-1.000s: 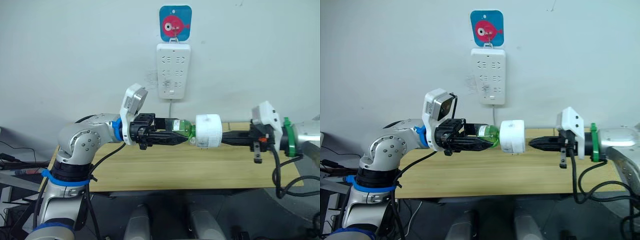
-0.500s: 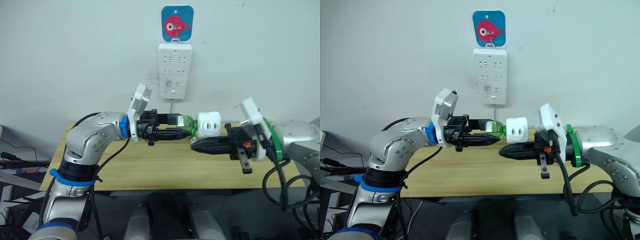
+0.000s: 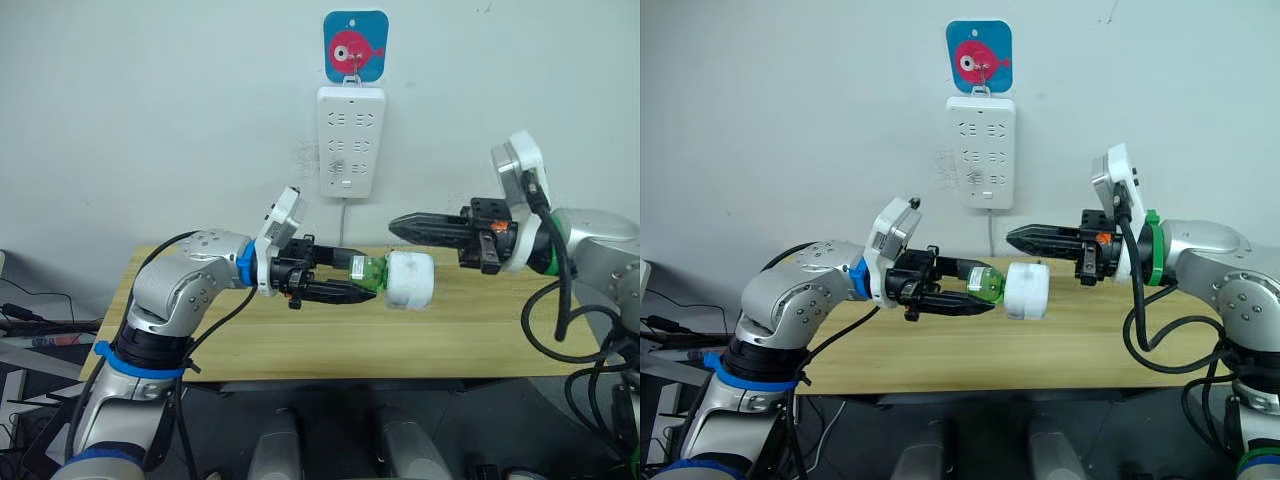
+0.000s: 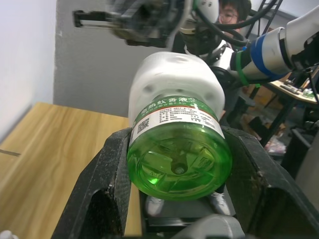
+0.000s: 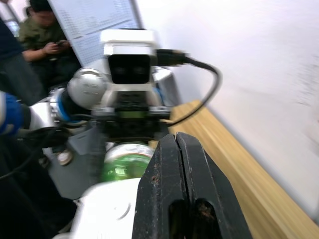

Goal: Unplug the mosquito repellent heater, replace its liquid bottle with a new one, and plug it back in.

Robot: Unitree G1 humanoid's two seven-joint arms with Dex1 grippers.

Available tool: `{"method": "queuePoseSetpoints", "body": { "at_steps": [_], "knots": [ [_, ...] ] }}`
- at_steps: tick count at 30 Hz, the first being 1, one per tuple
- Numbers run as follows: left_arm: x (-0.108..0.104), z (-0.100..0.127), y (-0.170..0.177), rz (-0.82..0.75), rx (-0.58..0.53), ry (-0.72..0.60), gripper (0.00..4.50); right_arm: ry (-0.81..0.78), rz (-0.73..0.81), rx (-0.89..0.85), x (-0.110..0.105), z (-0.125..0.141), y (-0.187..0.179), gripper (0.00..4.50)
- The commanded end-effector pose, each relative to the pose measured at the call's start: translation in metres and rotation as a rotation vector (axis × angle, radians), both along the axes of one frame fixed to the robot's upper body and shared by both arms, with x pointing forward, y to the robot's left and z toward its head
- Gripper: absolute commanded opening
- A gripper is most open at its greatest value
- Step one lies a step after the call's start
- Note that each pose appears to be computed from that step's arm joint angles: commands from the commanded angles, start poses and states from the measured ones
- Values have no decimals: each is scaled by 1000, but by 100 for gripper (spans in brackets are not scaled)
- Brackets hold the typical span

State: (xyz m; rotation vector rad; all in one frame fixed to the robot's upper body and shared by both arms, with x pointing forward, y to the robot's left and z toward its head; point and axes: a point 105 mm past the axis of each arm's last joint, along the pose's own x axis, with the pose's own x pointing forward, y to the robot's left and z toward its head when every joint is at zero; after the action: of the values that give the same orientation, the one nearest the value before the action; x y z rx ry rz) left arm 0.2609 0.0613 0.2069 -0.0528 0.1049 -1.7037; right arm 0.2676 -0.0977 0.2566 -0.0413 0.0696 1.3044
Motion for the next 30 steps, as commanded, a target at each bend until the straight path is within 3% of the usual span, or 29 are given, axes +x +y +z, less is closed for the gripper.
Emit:
{"method": "queuePoseSetpoints", "body": {
  "at_steps": [1, 7, 12, 19, 30],
  "knots": [
    [-9, 21, 0, -47, -67, 21, 227, -10, -1, -37, 1, -10, -4, 0],
    [-3, 30, 0, -8, -114, 73, 227, 64, 58, -119, -14, -41, 1, 0],
    [7, 25, -1, 59, -97, 35, 227, 85, 146, -97, -36, -32, 11, 0],
    [20, 21, -5, 127, -82, -123, 227, 124, 211, -81, -56, -24, 17, 0],
    [14, 8, -6, 77, -43, -218, 227, 107, 121, -55, -40, -17, 10, 0]
  ]
}}
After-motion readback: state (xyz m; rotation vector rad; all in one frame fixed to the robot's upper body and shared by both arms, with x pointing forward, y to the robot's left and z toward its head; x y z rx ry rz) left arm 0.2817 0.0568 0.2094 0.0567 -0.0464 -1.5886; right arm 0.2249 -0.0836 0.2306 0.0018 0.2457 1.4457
